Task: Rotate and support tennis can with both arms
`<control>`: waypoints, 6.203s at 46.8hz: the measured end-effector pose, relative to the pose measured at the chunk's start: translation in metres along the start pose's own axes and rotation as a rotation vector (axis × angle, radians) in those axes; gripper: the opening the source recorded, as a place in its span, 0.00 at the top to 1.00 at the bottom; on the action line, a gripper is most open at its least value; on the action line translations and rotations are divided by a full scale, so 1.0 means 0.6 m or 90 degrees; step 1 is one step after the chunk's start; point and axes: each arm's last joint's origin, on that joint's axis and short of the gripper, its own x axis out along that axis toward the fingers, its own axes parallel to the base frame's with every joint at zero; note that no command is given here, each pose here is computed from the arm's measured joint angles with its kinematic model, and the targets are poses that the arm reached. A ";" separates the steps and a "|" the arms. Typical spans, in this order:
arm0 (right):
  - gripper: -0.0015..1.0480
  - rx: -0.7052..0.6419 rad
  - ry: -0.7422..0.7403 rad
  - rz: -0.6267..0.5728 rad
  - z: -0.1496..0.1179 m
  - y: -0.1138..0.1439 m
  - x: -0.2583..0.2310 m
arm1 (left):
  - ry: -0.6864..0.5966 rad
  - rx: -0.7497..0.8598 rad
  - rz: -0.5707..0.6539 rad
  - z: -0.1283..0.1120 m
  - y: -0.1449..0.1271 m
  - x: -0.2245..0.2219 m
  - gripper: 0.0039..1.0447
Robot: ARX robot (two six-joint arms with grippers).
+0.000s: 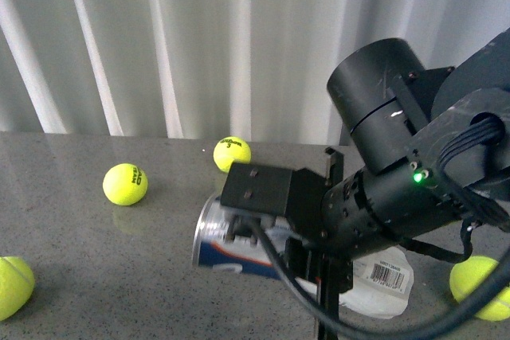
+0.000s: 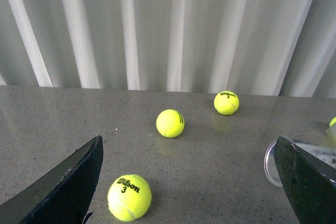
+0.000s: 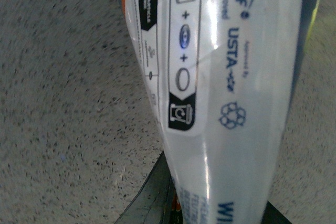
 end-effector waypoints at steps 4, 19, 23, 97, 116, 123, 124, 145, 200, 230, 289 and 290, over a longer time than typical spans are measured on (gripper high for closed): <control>0.89 -0.119 0.020 0.001 0.004 0.010 0.018 | 0.000 0.000 0.000 0.000 0.000 0.000 0.06; 0.89 -0.155 0.030 -0.016 0.011 -0.004 0.079 | 0.000 0.000 0.000 0.000 0.000 0.000 0.06; 0.88 -0.138 0.025 -0.010 0.013 -0.001 0.084 | 0.000 0.000 0.000 0.000 0.000 0.000 0.06; 0.07 0.500 -0.198 -0.223 -0.007 -0.002 -0.186 | 0.000 0.000 0.000 0.000 0.000 0.000 0.06; 0.07 0.786 -0.262 -0.584 -0.100 0.074 -0.346 | 0.000 0.000 0.000 0.000 0.000 0.000 0.06; 0.07 0.738 -0.231 -0.746 -0.132 0.115 -0.358 | 0.000 0.000 0.000 0.000 0.000 0.000 0.06; 0.07 0.729 -0.222 -0.752 -0.135 0.120 -0.357 | 0.000 0.000 0.000 0.000 0.000 0.000 0.06; 0.62 0.609 -0.353 -0.705 -0.160 0.184 -0.346 | 0.000 0.000 0.000 0.000 0.000 0.000 0.06; 0.97 0.603 -0.363 -0.711 -0.173 0.274 -0.346 | 0.000 0.000 0.000 0.000 0.000 0.000 0.06; 0.97 0.604 -0.362 -0.709 -0.173 0.302 -0.353 | 0.000 0.000 0.000 0.000 0.000 0.000 0.06; 0.07 0.607 -0.361 -0.707 -0.174 0.302 -0.352 | -0.001 0.000 0.000 0.000 0.000 0.000 0.06; 0.07 0.607 -0.361 -0.707 -0.174 0.302 -0.352 | 0.002 -0.003 0.001 0.000 0.000 0.000 0.06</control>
